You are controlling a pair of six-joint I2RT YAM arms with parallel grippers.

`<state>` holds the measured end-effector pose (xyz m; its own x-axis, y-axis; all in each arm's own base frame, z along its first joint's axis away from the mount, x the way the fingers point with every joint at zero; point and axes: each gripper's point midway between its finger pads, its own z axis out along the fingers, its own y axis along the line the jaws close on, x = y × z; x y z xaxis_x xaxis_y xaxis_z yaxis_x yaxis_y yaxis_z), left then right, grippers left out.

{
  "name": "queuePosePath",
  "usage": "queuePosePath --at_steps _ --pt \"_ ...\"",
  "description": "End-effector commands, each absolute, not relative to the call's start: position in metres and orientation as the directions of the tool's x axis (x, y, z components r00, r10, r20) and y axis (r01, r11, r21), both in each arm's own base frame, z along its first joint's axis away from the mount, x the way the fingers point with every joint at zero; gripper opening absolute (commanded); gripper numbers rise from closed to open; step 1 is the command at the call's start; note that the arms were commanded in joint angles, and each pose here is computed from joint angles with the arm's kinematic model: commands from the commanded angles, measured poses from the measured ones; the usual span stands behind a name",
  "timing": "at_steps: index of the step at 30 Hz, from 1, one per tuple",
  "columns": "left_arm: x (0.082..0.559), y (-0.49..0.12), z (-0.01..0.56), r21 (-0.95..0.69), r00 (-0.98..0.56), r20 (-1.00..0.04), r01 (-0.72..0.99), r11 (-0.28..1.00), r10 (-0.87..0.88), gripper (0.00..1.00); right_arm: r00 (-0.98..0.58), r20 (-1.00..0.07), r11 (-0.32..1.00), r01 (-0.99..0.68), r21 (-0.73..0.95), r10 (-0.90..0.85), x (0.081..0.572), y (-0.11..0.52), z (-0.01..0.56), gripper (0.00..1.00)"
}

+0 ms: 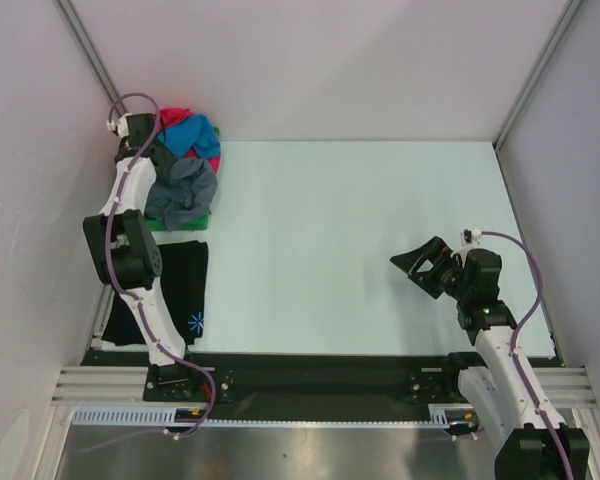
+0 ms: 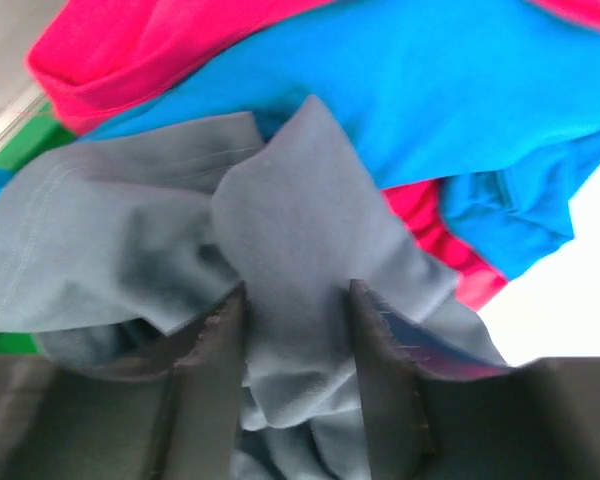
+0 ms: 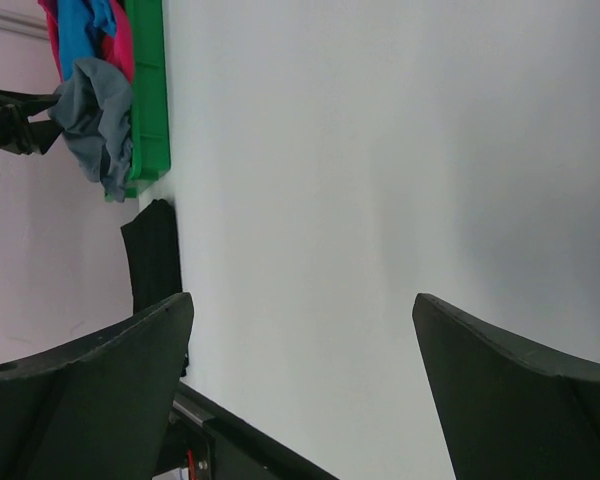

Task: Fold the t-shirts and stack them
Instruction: Grab the tshirt from the pile, then move the tshirt to the center of the board

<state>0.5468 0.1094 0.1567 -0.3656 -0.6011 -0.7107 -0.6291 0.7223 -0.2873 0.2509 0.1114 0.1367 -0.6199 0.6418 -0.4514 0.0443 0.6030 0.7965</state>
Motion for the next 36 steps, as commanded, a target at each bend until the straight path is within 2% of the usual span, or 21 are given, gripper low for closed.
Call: queuePosePath --at_steps 1,2,3,4,8,12,15,16,18,22,24,27,28,30,31,33,34,35,36 --pt "0.559 0.104 0.223 -0.373 -0.293 -0.763 -0.528 0.763 -0.576 0.42 -0.596 -0.472 0.6 0.021 0.8 0.65 0.25 0.11 0.152 0.99" --pt "0.556 0.098 0.236 -0.385 -0.292 -0.768 -0.5 0.775 -0.57 0.34 -0.594 -0.468 0.595 0.023 0.803 0.654 0.249 0.11 0.153 0.98" --pt "0.554 0.093 0.241 -0.401 -0.306 -0.759 -0.477 0.782 -0.575 0.1 -0.589 -0.465 0.588 0.02 0.809 0.661 0.249 0.11 0.157 0.98" --pt "0.548 0.092 0.251 -0.411 -0.298 -0.759 -0.471 0.78 -0.579 0.01 -0.59 -0.459 0.583 0.024 0.812 0.664 0.248 0.111 0.158 0.98" --pt "0.513 0.084 0.322 -0.443 -0.212 -0.805 -0.406 0.799 -0.554 0.0 -0.596 -0.452 0.574 0.019 0.818 0.664 0.244 0.113 0.168 0.98" --pt "0.451 0.079 0.451 -0.504 0.043 -0.855 -0.309 0.806 -0.518 0.0 -0.6 -0.464 0.587 0.011 0.809 0.652 0.24 0.112 0.17 0.98" --pt "0.425 0.043 0.529 -0.565 0.123 -0.823 -0.072 0.822 -0.555 0.0 -0.611 -0.471 0.596 0.002 0.803 0.636 0.239 0.113 0.172 0.98" --pt "0.408 0.011 0.566 -0.56 0.122 -0.815 0.088 0.824 -0.567 0.01 -0.617 -0.477 0.605 -0.004 0.797 0.625 0.239 0.114 0.172 0.97" --pt "0.381 -0.027 0.608 -0.513 0.141 -0.821 0.244 0.823 -0.554 0.0 -0.635 -0.485 0.61 -0.027 0.792 0.601 0.239 0.117 0.177 0.97" --pt "0.32 -0.097 0.639 -0.448 0.104 -0.826 0.473 0.758 -0.553 0.0 -0.659 -0.554 0.632 -0.151 0.76 0.509 0.235 0.125 0.192 0.97" --pt "0.297 -0.141 0.635 -0.439 0.003 -0.833 0.605 0.664 -0.553 0.0 -0.655 -0.608 0.653 -0.225 0.723 0.448 0.231 0.127 0.202 0.98" --pt "0.274 -0.2 0.604 -0.472 -0.18 -0.838 0.712 0.519 -0.514 0.0 -0.639 -0.656 0.689 -0.26 0.677 0.403 0.228 0.124 0.207 0.97" --pt "0.279 -0.214 0.574 -0.5 -0.253 -0.841 0.701 0.509 -0.478 0.0 -0.638 -0.661 0.695 -0.262 0.67 0.396 0.227 0.123 0.207 0.97" --pt "0.262 -0.23 0.543 -0.513 -0.325 -0.846 0.714 0.477 -0.423 0.01 -0.639 -0.665 0.709 -0.256 0.658 0.387 0.223 0.121 0.207 0.97" --pt "0.274 -0.238 0.488 -0.535 -0.396 -0.843 0.674 0.51 -0.363 0.03 -0.635 -0.669 0.71 -0.259 0.655 0.385 0.222 0.12 0.209 0.97" --pt "0.271 -0.229 0.443 -0.53 -0.413 -0.848 0.632 0.565 -0.334 0.18 -0.635 -0.667 0.71 -0.254 0.656 0.389 0.218 0.12 0.209 0.98" --pt "0.274 -0.226 0.383 -0.546 -0.493 -0.825 0.567 0.616 -0.277 0.25 -0.64 -0.661 0.707 -0.25 0.662 0.392 0.217 0.121 0.207 0.97" --pt "0.274 -0.219 0.359 -0.529 -0.507 -0.825 0.537 0.657 -0.25 0.42 -0.648 -0.652 0.702 -0.245 0.668 0.394 0.216 0.121 0.204 0.97" --pt "0.275 -0.202 0.324 -0.489 -0.514 -0.828 0.47 0.735 -0.223 0.49 -0.655 -0.648 0.697 -0.251 0.672 0.388 0.214 0.124 0.202 0.97"
